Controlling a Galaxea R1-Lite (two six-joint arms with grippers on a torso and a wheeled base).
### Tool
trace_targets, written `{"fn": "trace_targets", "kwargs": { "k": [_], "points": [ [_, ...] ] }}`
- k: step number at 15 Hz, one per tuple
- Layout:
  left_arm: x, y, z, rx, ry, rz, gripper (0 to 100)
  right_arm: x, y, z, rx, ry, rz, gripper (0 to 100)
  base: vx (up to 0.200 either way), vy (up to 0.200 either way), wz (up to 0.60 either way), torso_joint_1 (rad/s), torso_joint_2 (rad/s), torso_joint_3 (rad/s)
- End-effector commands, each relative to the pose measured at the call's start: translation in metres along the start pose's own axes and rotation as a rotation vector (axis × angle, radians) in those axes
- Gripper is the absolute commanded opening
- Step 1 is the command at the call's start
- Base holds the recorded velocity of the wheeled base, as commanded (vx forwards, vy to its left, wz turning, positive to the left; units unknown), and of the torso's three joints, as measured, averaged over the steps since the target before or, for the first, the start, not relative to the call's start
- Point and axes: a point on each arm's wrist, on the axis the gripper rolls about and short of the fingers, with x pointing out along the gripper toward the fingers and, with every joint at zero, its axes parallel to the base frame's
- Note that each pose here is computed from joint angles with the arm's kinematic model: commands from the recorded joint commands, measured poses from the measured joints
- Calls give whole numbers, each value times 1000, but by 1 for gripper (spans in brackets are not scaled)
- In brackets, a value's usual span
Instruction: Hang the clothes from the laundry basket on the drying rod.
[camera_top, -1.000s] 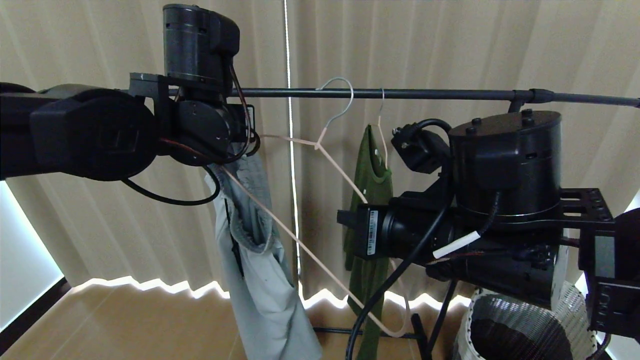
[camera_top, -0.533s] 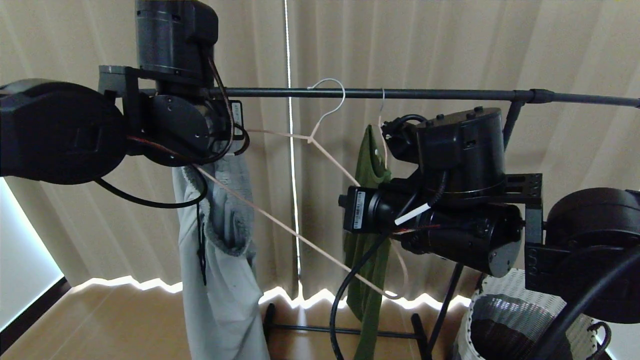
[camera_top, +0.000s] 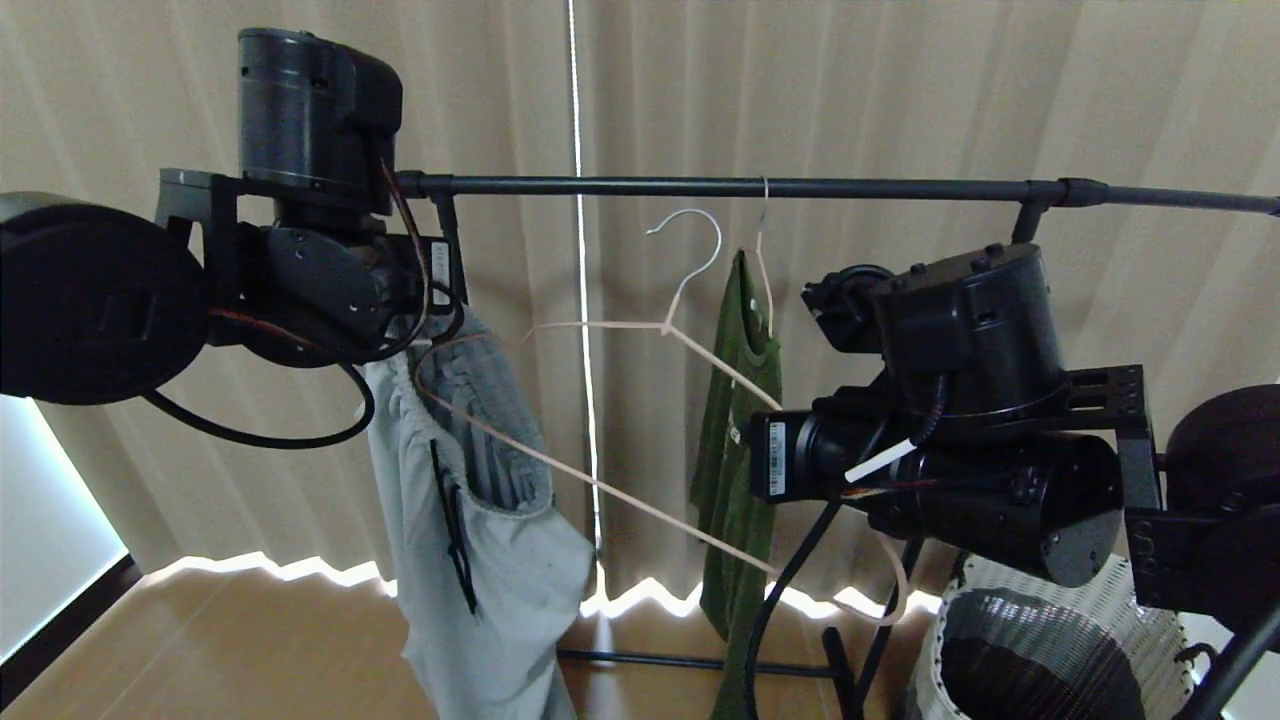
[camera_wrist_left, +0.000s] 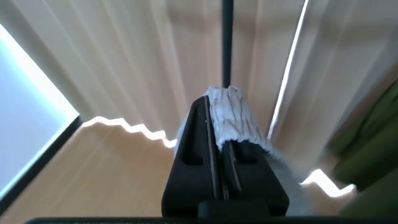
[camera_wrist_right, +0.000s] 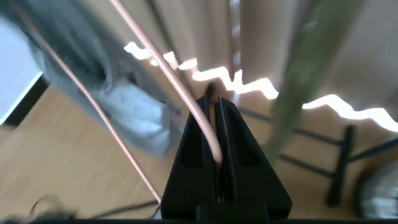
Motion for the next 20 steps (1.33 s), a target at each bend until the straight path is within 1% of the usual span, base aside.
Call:
{"fn": "trace_targets", "kwargs": {
  "k": [1,2,4,5,6,7,10,11,12,17,19,20],
  "points": [
    [-6,2,-7,21,12,-9,0,4,1,6,9,-24,-8,0,0,0,0,0,0,0],
    [-7,2,-8,24,13,-12,0,6,3,9,14,-31,-4,0,0,0,0,0,0,0],
    [-10,-7,-9,25,9,-35,0,15,9,14,20,-43,0,0,0,0,0,0,0,0],
    [-13,-11,-8,18,2,-51,0,16,10,15,21,-46,1,0,0,0,0,0,0,0],
    [-14,-11,-8,19,2,-53,0,16,10,15,21,-46,1,0,0,0,0,0,0,0],
    [-18,-19,-4,-10,-12,-76,0,16,11,15,21,-44,5,0,0,0,0,0,0,0],
    [-19,-24,2,-33,-28,-89,0,18,12,13,19,-39,5,0,0,0,0,0,0,0],
    [-22,-26,8,-66,-40,-101,0,20,13,13,23,-47,10,0,0,0,0,0,0,0],
    [-25,-27,12,-80,-49,-109,0,20,15,13,25,-62,20,0,0,0,0,0,0,0],
    [-40,-36,14,-78,-63,-161,0,25,24,9,20,-65,43,0,0,0,0,0,0,0],
    [-49,-41,16,-92,-72,-190,0,23,33,9,25,-99,94,0,0,0,0,0,0,0],
    [-52,-44,17,-103,-76,-203,0,22,35,9,27,-105,105,0,0,0,0,0,0,0]
  ]
}}
